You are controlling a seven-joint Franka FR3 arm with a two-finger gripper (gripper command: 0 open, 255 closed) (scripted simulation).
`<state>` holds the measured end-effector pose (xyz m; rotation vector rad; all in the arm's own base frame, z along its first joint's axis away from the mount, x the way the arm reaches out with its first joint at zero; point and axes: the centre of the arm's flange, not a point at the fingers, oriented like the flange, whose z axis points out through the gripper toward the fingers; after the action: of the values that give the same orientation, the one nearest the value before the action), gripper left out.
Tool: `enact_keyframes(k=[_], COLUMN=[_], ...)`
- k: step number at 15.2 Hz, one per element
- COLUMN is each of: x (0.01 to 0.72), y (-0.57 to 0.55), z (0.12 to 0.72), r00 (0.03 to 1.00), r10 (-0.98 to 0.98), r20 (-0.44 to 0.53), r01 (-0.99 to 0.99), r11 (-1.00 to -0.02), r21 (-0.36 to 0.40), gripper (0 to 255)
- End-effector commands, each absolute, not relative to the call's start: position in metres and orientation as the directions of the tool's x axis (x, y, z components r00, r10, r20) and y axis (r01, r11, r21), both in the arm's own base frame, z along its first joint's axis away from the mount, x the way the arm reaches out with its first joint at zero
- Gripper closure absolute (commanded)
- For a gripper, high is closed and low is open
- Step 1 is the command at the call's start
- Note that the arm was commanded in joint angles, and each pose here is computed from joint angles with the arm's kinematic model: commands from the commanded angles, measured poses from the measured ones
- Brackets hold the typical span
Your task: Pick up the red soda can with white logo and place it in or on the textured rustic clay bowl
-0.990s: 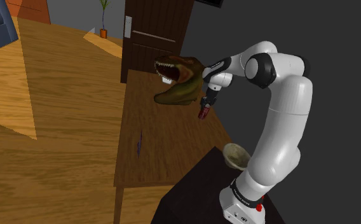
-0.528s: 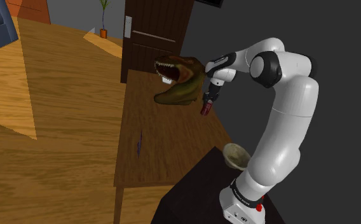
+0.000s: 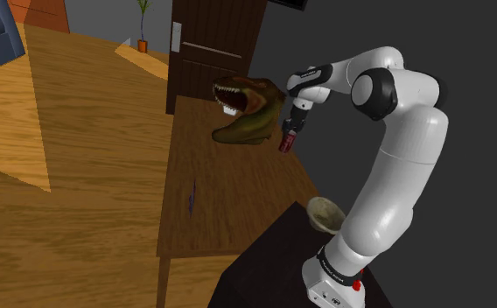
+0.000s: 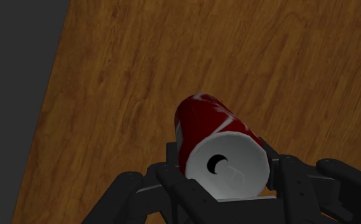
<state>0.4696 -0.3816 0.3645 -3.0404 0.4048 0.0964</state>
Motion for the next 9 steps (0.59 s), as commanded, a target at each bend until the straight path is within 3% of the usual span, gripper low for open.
enact_keyframes(k=[1, 9], x=[0.47, 0.47], y=[-0.382, -0.382], z=[0.374, 0.412], r00=[0.963, 0.963], r10=[-0.259, -0.259], r20=[-0.072, -0.072], r01=[-0.263, -0.263], r11=[-0.963, -0.963], r21=[-0.064, -0.064], gripper=[255, 255])
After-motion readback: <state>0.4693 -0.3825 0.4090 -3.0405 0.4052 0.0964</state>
